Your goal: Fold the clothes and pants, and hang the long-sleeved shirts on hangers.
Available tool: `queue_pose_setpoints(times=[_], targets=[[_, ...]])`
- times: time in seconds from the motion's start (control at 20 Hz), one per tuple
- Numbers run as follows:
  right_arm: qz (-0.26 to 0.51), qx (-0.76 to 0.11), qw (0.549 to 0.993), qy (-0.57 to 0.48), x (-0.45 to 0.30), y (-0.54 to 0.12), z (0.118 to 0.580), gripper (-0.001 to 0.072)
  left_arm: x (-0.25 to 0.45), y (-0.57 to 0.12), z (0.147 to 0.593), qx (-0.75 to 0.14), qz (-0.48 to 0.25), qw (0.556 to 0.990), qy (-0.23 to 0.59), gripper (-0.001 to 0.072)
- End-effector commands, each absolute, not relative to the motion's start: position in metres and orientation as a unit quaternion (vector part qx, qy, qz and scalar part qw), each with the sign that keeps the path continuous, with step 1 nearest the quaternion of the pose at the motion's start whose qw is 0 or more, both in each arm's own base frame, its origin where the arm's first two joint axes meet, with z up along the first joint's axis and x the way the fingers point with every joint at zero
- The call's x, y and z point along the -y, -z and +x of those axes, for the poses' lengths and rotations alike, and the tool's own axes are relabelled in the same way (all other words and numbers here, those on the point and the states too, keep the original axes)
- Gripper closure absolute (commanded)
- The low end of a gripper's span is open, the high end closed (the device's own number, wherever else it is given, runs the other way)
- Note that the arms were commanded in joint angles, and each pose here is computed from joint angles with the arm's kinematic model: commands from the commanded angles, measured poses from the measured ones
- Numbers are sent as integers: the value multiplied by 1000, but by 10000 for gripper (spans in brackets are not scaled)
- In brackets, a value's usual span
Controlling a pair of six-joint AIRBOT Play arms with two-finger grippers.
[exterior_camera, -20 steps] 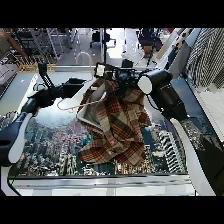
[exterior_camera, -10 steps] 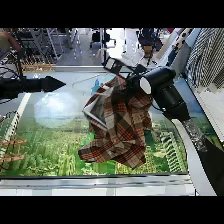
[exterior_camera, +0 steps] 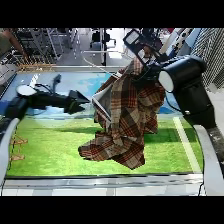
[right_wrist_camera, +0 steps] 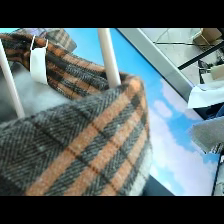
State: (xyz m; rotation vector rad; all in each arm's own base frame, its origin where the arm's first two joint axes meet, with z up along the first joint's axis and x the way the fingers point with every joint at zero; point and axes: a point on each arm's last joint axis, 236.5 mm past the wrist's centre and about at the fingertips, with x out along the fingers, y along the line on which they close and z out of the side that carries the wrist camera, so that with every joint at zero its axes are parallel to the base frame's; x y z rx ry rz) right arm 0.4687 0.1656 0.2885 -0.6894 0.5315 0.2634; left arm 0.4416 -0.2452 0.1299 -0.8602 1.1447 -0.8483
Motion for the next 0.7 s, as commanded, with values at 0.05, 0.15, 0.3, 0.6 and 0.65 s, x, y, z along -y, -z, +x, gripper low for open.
queue_pose_setpoints(times=[0.05, 0.15, 0.3, 0.6, 0.65], targets=[[-320, -270, 900, -122, -155, -297, 451, 687, 310, -137, 470, -447, -493, 622, 413, 78], [-315, -304, 889, -134, -154, -283, 438, 687, 309, -139, 493, -402, -510, 642, 408, 579], [-310, -332, 865, -215, -178, -269, 410, 687, 269, -166, 538, -311, -541, 681, 383, 682], [-328, -360, 837, -250, -174, -266, 378, 688, 176, -177, 580, -260, -572, 710, 319, 682], [-335, -368, 833, -241, -167, -263, 378, 688, 171, -181, 578, -259, -571, 707, 328, 681]])
